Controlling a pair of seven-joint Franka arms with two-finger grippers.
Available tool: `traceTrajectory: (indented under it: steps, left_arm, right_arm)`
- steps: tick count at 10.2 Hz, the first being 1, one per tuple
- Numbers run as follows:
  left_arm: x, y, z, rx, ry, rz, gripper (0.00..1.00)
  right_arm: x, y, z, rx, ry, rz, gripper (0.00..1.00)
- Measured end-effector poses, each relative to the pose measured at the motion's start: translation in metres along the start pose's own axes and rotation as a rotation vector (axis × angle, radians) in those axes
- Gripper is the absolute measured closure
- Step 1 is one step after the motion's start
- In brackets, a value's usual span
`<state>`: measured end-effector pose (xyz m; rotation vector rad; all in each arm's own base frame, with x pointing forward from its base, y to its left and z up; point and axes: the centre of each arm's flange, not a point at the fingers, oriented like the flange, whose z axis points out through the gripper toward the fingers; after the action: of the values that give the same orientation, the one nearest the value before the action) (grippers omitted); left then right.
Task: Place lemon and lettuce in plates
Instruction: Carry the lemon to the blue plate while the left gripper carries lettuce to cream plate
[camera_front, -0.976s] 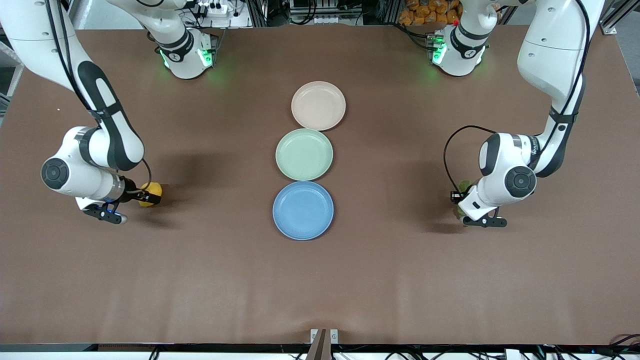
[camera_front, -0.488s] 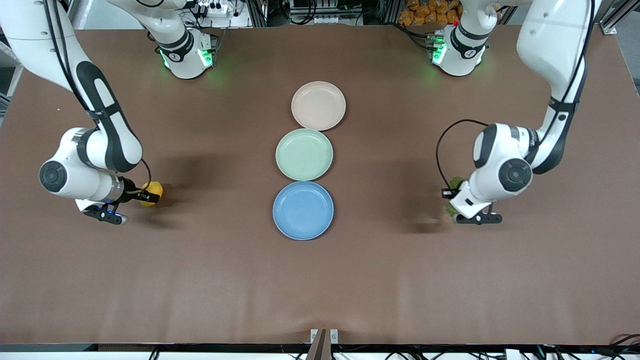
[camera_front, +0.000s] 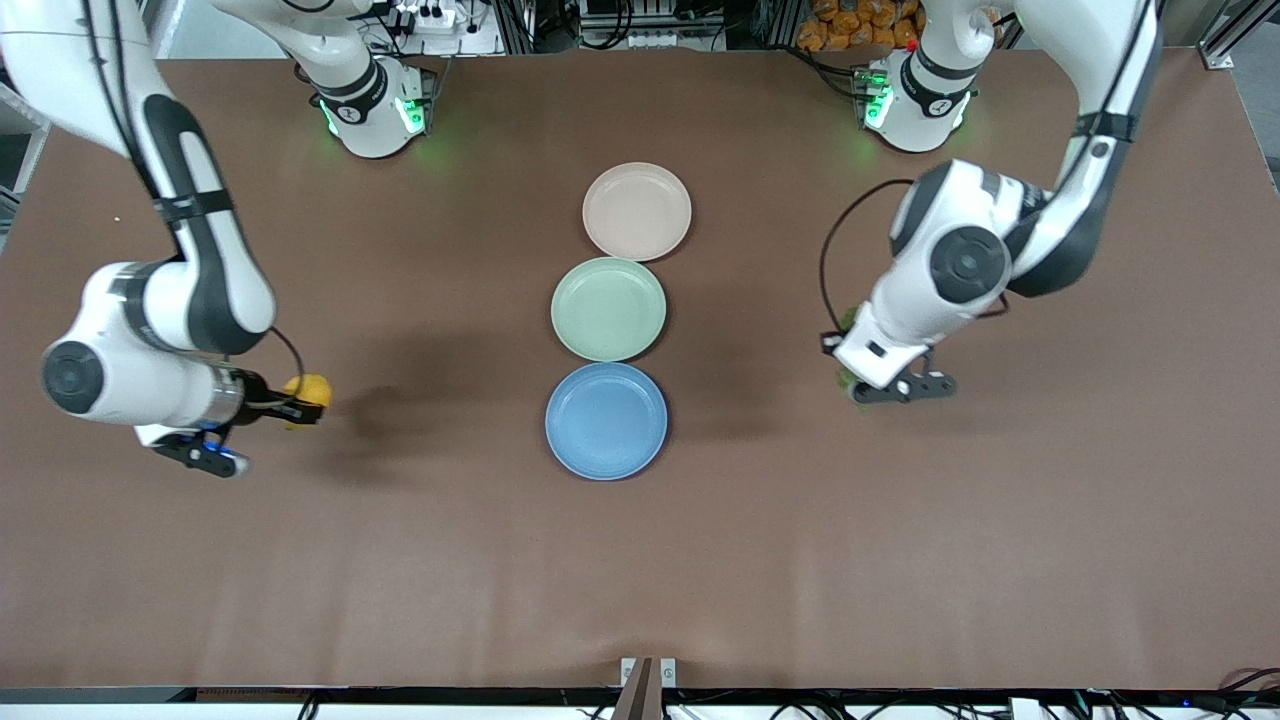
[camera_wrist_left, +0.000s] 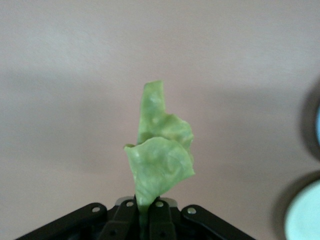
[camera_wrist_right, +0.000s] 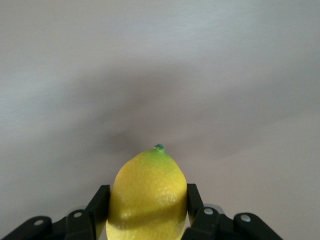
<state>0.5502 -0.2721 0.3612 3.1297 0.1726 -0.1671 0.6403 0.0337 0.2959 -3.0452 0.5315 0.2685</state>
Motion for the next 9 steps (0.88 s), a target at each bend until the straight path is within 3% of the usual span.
traceTrajectory:
  steps: [3, 5, 7, 9]
  left_arm:
    - [-0.039, 0.054, 0.011, -0.010, -0.039, -0.035, 0.97]
    - [-0.063, 0.083, 0.027, -0.006, -0.076, -0.064, 0.97]
    - [-0.105, 0.126, 0.047, 0.017, -0.110, -0.074, 0.97]
    - [-0.159, 0.172, 0.078, 0.066, -0.123, -0.085, 0.97]
  right_arm:
    - [-0.014, -0.085, -0.025, 0.075, 0.037, 0.102, 0.33]
    - [-0.031, -0.156, -0.021, 0.091, 0.047, 0.193, 0.33]
    - [-0.044, -0.204, -0.004, 0.108, 0.032, 0.244, 0.33]
    - [-0.052, -0.235, 0.006, 0.171, 0.017, 0.263, 0.33]
